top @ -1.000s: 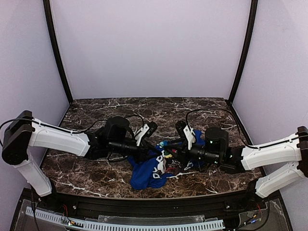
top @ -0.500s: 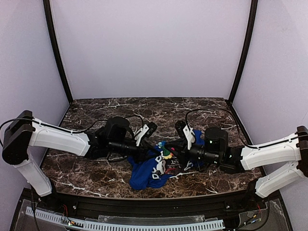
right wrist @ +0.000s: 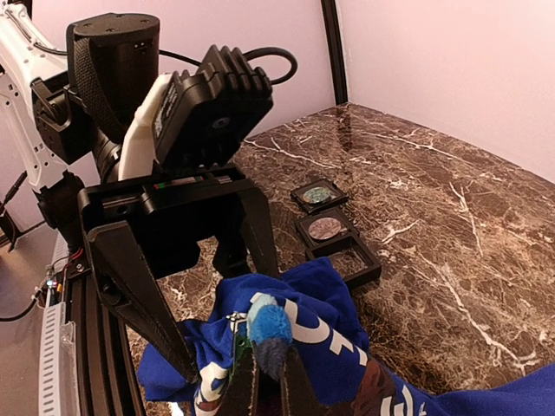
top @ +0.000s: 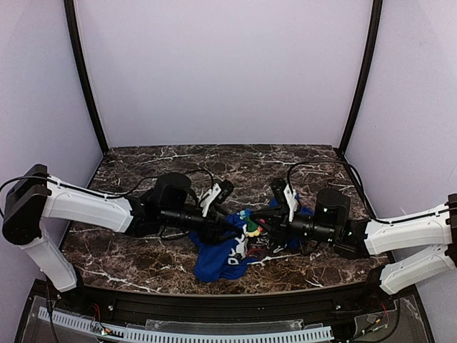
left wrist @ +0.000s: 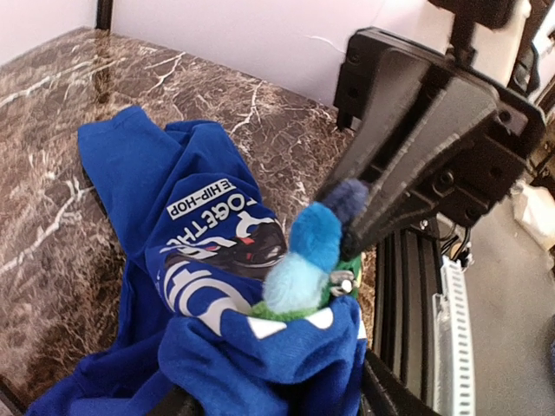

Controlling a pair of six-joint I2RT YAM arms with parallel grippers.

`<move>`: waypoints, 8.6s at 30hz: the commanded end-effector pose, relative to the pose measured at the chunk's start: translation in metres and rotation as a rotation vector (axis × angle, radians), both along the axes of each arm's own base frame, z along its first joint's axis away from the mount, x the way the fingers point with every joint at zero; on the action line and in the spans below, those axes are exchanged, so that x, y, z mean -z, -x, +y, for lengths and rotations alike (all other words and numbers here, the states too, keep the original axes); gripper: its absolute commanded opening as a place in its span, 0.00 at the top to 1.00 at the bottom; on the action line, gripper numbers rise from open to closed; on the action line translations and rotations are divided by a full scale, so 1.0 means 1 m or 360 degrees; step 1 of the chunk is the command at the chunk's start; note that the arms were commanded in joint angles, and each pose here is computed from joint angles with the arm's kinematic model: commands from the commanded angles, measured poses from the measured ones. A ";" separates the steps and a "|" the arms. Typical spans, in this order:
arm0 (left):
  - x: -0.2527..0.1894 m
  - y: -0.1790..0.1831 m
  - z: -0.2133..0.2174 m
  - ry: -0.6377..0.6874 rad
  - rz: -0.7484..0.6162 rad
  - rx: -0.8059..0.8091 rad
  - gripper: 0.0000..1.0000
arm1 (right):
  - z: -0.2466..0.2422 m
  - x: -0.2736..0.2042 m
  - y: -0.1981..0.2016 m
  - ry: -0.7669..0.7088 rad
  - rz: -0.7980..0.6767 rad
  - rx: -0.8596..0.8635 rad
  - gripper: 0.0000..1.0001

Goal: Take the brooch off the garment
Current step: Open the brooch on the crumpled clothing.

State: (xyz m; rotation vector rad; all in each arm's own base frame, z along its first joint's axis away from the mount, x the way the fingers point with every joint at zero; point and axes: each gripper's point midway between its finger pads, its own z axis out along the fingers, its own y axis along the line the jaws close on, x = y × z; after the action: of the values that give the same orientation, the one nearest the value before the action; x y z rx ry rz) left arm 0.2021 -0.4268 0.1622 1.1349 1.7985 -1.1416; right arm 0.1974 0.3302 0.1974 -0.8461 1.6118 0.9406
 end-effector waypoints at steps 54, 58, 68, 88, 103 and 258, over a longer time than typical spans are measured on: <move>-0.032 0.019 -0.003 0.0206 -0.0055 0.0185 0.99 | -0.004 -0.002 0.005 -0.0087 0.0064 -0.0193 0.78; -0.021 0.000 0.004 0.0129 0.0013 -0.0005 0.99 | -0.008 0.001 0.000 -0.0027 0.0019 -0.0073 0.51; -0.010 -0.008 0.002 0.0075 0.0076 -0.0057 0.99 | 0.002 0.019 -0.007 0.0139 -0.0026 0.0072 0.52; -0.010 -0.003 0.002 0.0062 0.0050 0.0004 0.99 | 0.021 0.030 -0.006 0.0201 -0.0019 -0.0009 0.81; -0.013 -0.005 0.004 0.0068 0.0020 -0.0023 0.99 | 0.011 0.016 0.007 0.0069 0.0000 -0.0075 0.82; -0.029 0.025 0.005 0.0150 -0.0114 0.0223 0.99 | 0.021 0.072 -0.053 0.0115 0.0478 0.0031 1.00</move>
State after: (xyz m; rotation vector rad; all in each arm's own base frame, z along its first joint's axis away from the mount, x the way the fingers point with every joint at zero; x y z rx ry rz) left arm 0.2172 -0.4137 0.1495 1.1273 1.8062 -1.0913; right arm 0.2150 0.3637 0.1434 -0.8932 1.8164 1.1535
